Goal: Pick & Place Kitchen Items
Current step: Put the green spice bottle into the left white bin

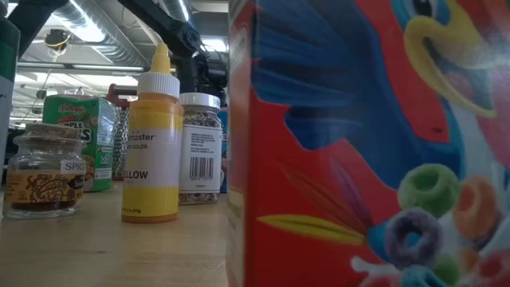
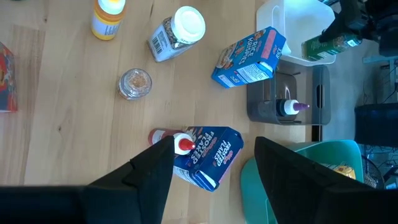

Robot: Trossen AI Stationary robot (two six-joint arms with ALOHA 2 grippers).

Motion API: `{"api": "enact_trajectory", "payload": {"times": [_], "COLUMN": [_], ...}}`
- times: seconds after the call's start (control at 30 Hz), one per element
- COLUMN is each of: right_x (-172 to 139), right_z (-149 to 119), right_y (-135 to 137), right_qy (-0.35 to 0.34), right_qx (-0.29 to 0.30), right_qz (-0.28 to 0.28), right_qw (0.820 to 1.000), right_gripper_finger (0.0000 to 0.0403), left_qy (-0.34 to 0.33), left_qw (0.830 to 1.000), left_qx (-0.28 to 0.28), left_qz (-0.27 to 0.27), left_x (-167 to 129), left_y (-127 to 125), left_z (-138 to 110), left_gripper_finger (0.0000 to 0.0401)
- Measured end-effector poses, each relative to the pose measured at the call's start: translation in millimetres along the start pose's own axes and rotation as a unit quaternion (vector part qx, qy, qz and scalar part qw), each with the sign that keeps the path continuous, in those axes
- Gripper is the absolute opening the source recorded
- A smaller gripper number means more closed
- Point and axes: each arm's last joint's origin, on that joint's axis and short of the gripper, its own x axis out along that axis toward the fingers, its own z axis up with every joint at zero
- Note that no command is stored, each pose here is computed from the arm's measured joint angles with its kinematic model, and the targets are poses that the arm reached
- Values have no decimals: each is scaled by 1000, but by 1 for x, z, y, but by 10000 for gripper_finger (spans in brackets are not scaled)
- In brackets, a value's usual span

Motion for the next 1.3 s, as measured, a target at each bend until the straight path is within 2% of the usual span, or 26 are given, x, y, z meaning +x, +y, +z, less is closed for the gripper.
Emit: {"api": "enact_trajectory", "payload": {"times": [0.3, 0.53, 0.9, 1.3], "right_x": [0, 0, 0, 0], "right_z": [0, 0, 0, 0], "right_y": [0, 0, 0, 0], "right_qy": [0, 0, 0, 0], "right_qx": [0, -4, -4, -4], "right_qz": [0, 0, 0, 0], "right_qw": [1000, 1000, 1000, 1000], "right_gripper_finger": [225, 225, 225, 225], "left_qy": [51, 51, 51, 45], "left_qw": [999, 999, 999, 999], "left_qx": [-17, 5, -5, -26], "left_qz": [-6, -5, -3, 6], "left_x": [33, 33, 32, 32], "left_y": [5, 4, 3, 4], "left_z": [0, 1, 1, 3], "left_gripper_finger": [211, 226, 239, 289]}}
